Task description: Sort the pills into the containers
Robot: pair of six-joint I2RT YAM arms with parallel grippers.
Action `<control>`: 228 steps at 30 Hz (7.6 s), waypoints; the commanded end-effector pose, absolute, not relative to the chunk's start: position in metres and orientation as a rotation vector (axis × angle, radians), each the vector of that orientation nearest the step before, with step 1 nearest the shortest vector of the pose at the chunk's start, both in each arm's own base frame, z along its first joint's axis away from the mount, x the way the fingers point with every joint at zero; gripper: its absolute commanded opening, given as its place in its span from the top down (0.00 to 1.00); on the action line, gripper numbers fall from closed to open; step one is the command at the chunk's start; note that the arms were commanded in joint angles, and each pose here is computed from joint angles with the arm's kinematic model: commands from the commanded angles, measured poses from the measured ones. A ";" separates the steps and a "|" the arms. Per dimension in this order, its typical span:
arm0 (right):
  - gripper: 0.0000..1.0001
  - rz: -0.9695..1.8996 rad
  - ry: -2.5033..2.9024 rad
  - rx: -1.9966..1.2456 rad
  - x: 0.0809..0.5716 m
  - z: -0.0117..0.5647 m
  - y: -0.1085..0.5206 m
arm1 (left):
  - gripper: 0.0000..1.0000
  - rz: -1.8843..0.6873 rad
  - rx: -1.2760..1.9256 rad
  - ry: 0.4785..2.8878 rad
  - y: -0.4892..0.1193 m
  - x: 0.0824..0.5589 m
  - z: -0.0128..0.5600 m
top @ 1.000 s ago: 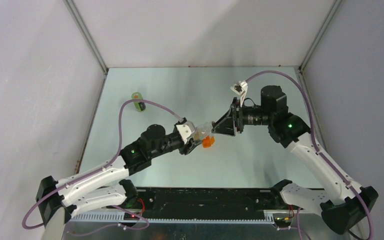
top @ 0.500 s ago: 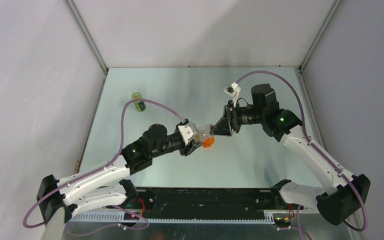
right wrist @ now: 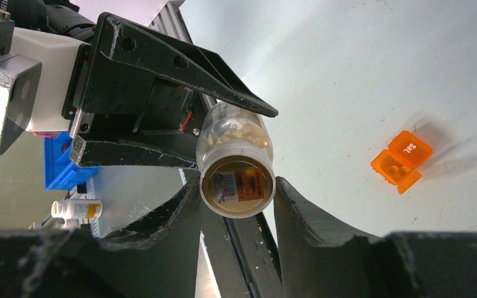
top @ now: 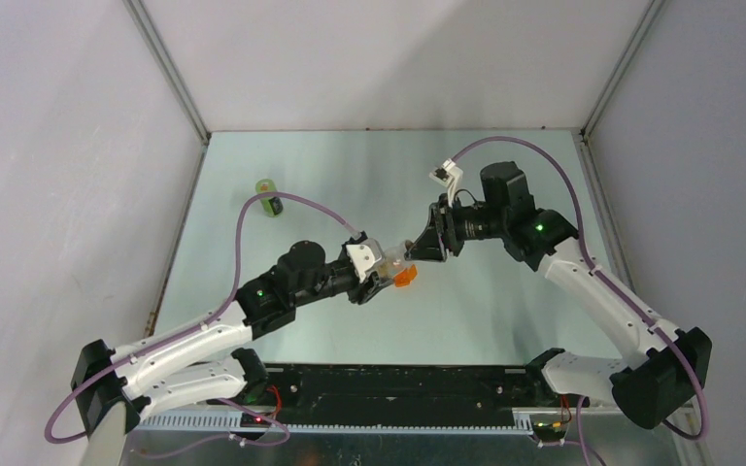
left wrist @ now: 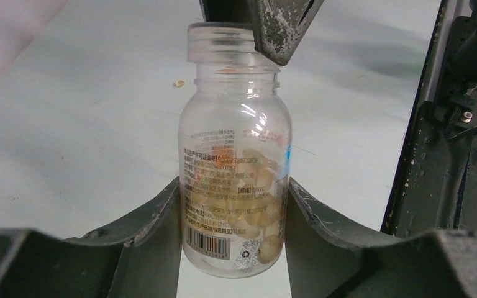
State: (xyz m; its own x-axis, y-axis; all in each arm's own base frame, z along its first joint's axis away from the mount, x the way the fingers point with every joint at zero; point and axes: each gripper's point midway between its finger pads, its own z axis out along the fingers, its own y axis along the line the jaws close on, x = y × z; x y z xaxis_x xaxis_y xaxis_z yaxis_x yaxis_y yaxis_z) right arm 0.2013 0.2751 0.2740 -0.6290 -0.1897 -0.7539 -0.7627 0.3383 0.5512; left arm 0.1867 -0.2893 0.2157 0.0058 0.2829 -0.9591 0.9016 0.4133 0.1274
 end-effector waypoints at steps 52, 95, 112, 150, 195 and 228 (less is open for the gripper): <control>0.40 1.320 2.223 -0.187 0.232 0.291 0.322 | 1.00 -0.697 0.888 1.384 -0.294 0.205 0.262; 0.29 1.086 1.730 -0.983 0.221 0.311 0.283 | 1.00 -0.933 1.141 1.336 -0.311 0.153 0.270; 0.06 1.200 1.687 -0.870 0.225 0.337 0.262 | 1.00 -0.904 1.125 1.360 -0.307 0.157 0.269; 0.35 1.018 1.820 -0.783 0.236 0.307 0.272 | 1.00 -0.925 1.165 1.326 -0.311 0.152 0.284; 0.63 1.100 2.001 0.036 0.251 0.313 0.289 | 1.00 -0.740 1.034 1.406 -0.307 0.194 0.279; 0.20 1.215 1.593 -1.125 0.152 0.323 0.266 | 1.00 -0.950 1.227 1.356 -0.319 0.149 0.276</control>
State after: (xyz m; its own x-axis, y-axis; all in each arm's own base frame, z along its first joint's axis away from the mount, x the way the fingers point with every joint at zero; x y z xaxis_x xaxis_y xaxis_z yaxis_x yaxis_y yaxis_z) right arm 0.1544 0.2621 0.3264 -0.3002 -0.1472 -0.9424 -0.9485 0.1505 0.2787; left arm 0.1519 -0.3139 0.2388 -0.0230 0.2440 -0.9695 0.9799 0.1975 0.0265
